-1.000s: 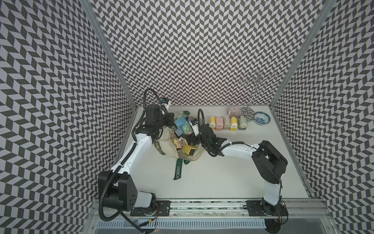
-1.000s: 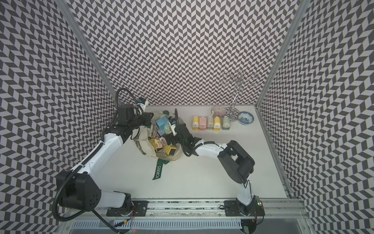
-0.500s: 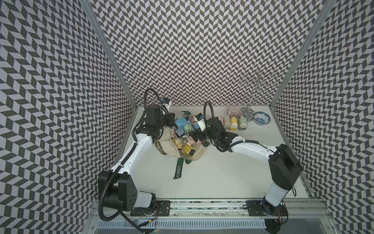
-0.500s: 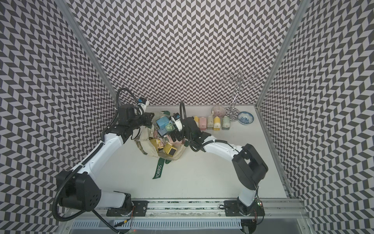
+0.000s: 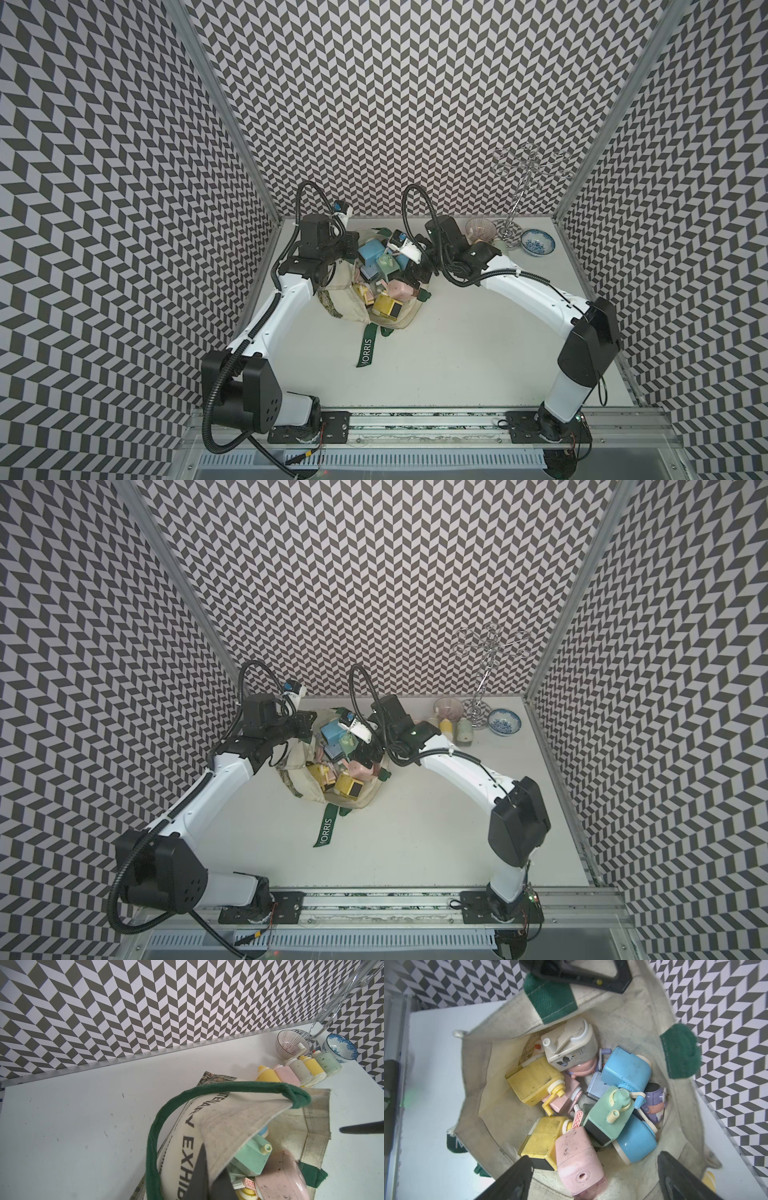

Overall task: Take out the pencil sharpeners from the tote bags
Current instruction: Pick up the pencil sharpener from the canvas bag.

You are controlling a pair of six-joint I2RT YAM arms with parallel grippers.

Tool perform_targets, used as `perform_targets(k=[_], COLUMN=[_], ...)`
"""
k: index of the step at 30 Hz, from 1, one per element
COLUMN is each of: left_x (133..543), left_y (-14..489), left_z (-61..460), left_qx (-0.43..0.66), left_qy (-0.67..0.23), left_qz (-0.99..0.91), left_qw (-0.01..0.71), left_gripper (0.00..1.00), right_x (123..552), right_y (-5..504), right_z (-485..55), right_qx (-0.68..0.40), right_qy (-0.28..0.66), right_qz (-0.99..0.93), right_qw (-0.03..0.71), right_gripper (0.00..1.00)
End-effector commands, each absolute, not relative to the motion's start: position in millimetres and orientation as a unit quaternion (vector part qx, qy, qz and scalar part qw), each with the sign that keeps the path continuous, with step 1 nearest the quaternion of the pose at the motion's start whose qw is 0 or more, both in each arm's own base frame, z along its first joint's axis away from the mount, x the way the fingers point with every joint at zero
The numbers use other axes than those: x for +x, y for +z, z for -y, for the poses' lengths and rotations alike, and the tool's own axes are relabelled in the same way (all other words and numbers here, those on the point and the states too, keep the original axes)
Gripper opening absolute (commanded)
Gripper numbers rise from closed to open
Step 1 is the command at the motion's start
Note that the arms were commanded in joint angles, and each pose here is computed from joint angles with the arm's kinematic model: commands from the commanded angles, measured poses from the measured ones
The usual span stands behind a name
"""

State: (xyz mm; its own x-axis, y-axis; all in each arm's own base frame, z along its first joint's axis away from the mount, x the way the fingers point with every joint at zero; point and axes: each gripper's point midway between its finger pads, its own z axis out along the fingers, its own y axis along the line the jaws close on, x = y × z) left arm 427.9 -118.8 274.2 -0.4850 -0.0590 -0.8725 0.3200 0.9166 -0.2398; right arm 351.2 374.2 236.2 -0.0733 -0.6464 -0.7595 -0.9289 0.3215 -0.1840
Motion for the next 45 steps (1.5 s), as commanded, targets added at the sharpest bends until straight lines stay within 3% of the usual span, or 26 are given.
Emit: perform_targets(k=[1,9,18,28,45], left_x=[432.9,431.8,432.2,432.7,432.7], left_y=[323.1,324.8,324.5,323.5,322.3], left_z=[124.3,123.7,123.1,122.8,123.5], left_qx=[0.096,0.096,0.095,0.096,0.096], left_qy=[-0.196,-0.194,-0.193,-0.192,-0.192], left_qz=[-0.800,-0.799,-0.799,-0.800,-0.801], left_qw=[0.559,0.561,0.562,0.561,0.559], left_gripper=[0.00,0.00,0.00,0.00,0.00], right_x=[331.8,343.8,366.7,376.0,378.3], right_y=[207.9,175.7,136.9,119.1,122.6], right_z=[-385.4,-407.0,-395.9,-366.7,-353.8], right_qx=[-0.617,-0.648,-0.649,-0.636,-0.641], right_qy=[0.167,0.092,0.006,-0.010,0.014], right_qz=[-0.689,-0.694,-0.711,-0.731,-0.731], right_qw=[0.340,0.300,0.270,0.248,0.234], right_gripper=[0.92,0.91,0.89,0.77,0.95])
